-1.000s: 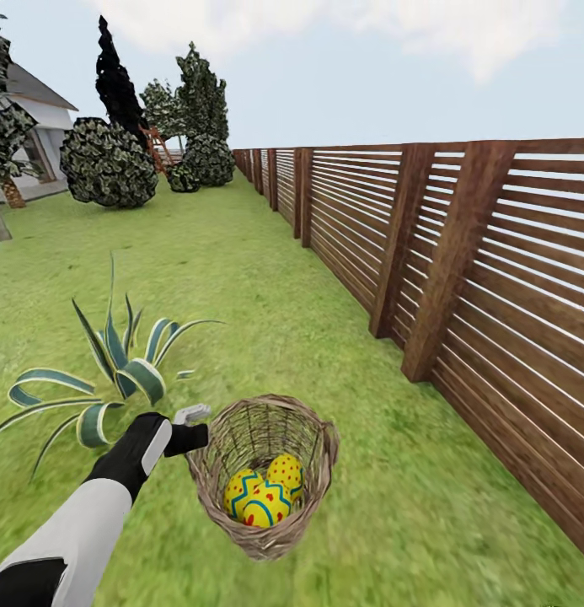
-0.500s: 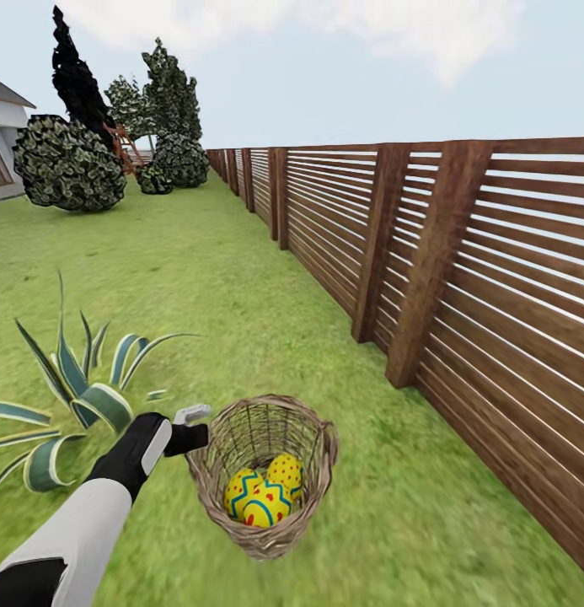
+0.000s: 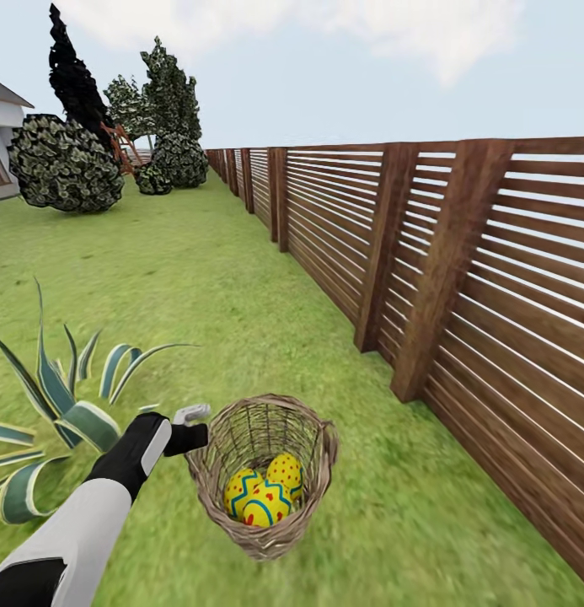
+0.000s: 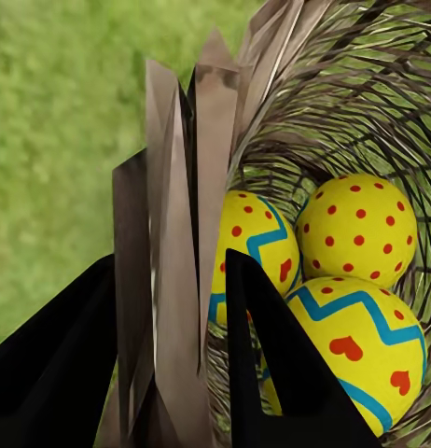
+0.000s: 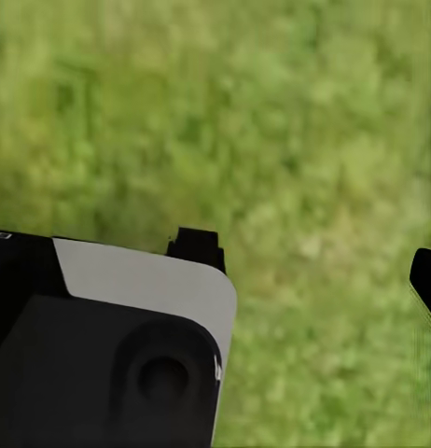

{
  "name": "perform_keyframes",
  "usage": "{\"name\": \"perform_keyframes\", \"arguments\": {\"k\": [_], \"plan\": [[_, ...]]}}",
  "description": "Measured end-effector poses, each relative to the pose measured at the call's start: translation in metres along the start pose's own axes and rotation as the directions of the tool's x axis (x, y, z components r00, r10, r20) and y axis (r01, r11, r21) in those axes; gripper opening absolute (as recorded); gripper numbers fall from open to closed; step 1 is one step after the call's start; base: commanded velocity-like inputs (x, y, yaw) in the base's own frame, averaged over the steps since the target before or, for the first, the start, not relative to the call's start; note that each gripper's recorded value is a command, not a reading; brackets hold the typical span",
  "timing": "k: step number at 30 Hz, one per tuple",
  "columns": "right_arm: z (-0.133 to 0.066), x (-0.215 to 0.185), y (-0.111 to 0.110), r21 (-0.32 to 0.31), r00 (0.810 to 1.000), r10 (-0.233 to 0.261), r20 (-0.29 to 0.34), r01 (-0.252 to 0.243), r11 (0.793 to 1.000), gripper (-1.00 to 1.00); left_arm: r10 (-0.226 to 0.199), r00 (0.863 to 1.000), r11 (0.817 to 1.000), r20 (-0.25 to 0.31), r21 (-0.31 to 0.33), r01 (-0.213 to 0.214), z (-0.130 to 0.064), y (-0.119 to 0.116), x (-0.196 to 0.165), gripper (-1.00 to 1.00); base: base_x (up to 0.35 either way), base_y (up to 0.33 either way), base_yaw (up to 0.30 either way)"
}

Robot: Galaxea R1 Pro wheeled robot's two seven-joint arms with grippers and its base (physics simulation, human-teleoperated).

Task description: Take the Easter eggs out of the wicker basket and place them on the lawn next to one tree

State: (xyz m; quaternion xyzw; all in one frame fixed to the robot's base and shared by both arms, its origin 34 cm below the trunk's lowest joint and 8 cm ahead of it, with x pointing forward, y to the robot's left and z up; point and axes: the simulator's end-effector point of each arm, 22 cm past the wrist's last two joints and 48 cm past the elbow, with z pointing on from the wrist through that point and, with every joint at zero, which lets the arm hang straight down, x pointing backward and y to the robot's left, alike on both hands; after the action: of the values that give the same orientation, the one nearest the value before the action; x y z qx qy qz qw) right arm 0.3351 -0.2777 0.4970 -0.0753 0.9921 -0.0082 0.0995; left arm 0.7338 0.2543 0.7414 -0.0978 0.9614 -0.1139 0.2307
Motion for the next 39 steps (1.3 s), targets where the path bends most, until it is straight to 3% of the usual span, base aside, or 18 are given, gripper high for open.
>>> {"name": "perform_keyframes", "arguments": {"k": [39], "plan": [[0.0000, 0.0001, -0.0006, 0.001, 1.000, 0.000, 0.000, 0.000, 1.000, 1.00, 0.000, 1.000, 1.000, 0.002, -0.006, 0.000, -0.0008, 0.0042, -0.0012, -1.00, 0.324, 0.000, 0.000]]}}
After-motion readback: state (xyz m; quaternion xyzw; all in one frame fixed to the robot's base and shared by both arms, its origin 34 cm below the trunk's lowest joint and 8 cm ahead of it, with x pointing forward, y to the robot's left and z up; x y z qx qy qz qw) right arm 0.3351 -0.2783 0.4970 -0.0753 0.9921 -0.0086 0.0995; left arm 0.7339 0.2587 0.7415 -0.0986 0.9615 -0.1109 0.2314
